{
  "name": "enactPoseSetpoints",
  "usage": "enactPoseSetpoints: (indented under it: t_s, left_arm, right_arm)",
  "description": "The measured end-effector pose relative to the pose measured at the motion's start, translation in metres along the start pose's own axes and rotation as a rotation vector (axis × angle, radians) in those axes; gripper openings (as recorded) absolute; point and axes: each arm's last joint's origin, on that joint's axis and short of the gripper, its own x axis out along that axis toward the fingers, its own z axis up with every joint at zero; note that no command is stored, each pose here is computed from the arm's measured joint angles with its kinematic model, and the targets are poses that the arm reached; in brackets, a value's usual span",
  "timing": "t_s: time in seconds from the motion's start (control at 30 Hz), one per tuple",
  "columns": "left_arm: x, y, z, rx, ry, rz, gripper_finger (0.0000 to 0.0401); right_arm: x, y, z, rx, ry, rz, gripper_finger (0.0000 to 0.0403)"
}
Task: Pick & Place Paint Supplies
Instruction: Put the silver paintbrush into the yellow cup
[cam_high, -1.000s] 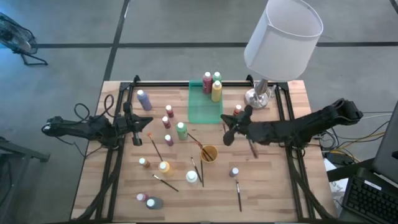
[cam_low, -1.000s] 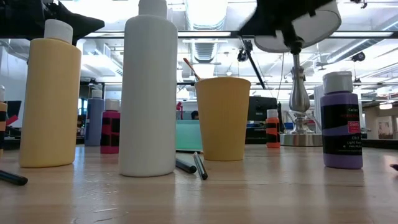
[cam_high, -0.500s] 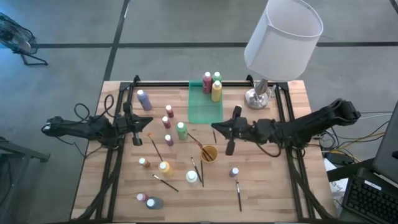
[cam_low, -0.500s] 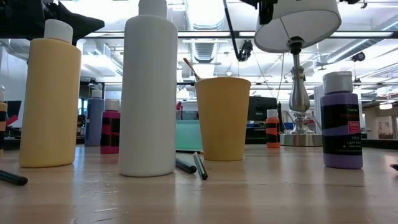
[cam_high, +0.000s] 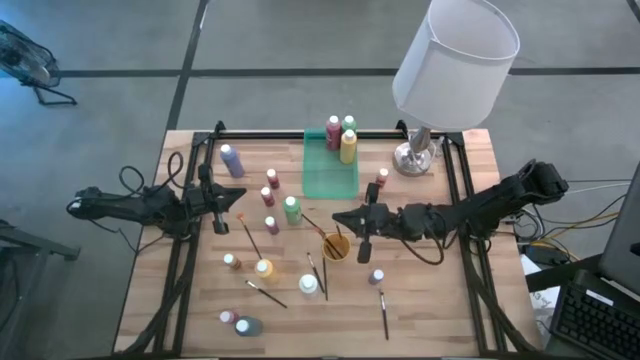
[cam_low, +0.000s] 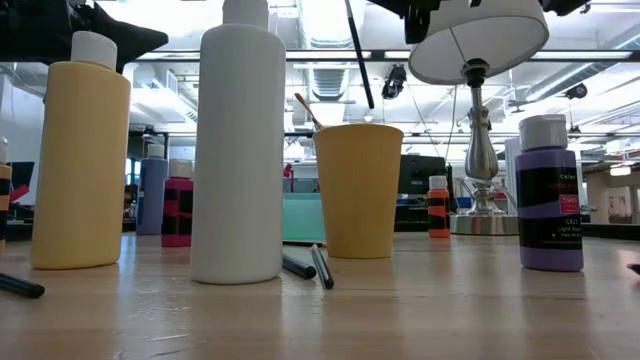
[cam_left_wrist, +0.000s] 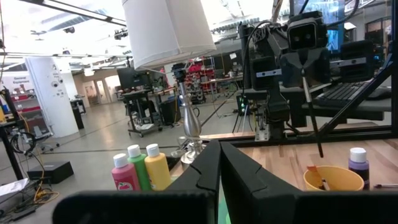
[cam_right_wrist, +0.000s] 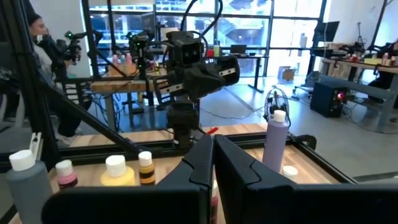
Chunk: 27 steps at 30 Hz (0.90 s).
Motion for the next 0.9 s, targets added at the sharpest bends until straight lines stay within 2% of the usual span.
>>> enactPoseSetpoints:
  t_s: [0.43,0.6,0.9]
  left_arm:
    - [0.000,0.000,0.000,0.000,0.000,0.000,0.0016]
    - [0.000,0.000,0.000,0.000,-0.001,0.000,0.0016]
    - [0.000,0.000,0.000,0.000,0.000,0.000,0.0016]
  right_arm:
    - [0.002,0.005,-0.005,-0.022,-0.005,0.009,0.0008]
    - [0.010,0.009,-0.019,-0.049,-0.002,0.009,0.0008]
    - [0.017,0.017,-0.037,-0.026,0.014,0.016,0.0008]
